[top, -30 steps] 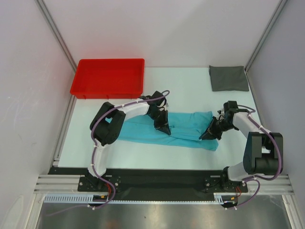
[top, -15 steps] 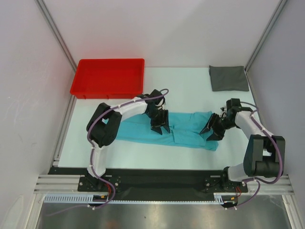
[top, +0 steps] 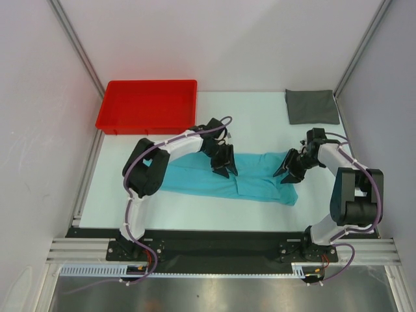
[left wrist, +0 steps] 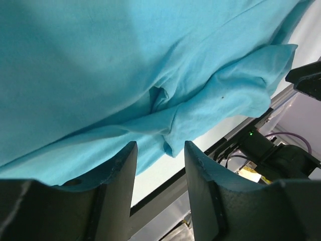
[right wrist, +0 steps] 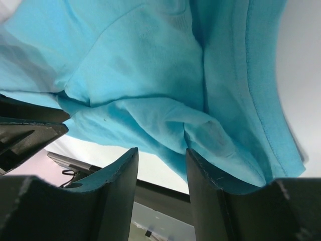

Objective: Fold and stack the t-shirts
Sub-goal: Fold the tshirt

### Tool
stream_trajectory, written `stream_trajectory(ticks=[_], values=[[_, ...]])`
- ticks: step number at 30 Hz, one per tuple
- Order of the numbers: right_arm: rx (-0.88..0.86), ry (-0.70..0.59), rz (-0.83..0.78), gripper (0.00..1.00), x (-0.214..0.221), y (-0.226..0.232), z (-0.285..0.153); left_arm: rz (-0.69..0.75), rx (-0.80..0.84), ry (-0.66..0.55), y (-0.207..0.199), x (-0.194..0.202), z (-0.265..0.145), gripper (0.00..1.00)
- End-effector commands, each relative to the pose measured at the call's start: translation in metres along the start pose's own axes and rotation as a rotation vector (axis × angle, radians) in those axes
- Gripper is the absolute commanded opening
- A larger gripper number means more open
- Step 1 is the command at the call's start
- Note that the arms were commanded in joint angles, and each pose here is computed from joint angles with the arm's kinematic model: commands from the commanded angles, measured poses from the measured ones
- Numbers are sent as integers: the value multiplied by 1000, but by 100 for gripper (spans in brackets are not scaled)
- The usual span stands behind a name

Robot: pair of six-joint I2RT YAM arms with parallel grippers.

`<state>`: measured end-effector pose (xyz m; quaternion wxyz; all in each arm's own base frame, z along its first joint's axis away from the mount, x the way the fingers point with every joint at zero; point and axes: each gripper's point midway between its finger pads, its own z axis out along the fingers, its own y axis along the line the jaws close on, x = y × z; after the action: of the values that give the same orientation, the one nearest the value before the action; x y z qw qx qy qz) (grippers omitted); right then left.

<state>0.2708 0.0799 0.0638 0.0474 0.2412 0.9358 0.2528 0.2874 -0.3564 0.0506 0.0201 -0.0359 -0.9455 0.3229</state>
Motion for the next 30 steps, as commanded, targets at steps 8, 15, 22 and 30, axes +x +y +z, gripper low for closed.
stream_trajectory(ticks=[8,15,22,30], values=[[-11,-24,6,48,-23,1,17,-13,84,-4,-21,-18,7,44],[-10,-32,7,35,-31,1,22,-41,92,-3,-21,-21,12,29],[14,-82,9,3,-41,-4,14,-71,83,-18,-12,-26,14,1],[20,-108,42,0,-50,-20,13,-89,72,-37,-1,-34,13,0]])
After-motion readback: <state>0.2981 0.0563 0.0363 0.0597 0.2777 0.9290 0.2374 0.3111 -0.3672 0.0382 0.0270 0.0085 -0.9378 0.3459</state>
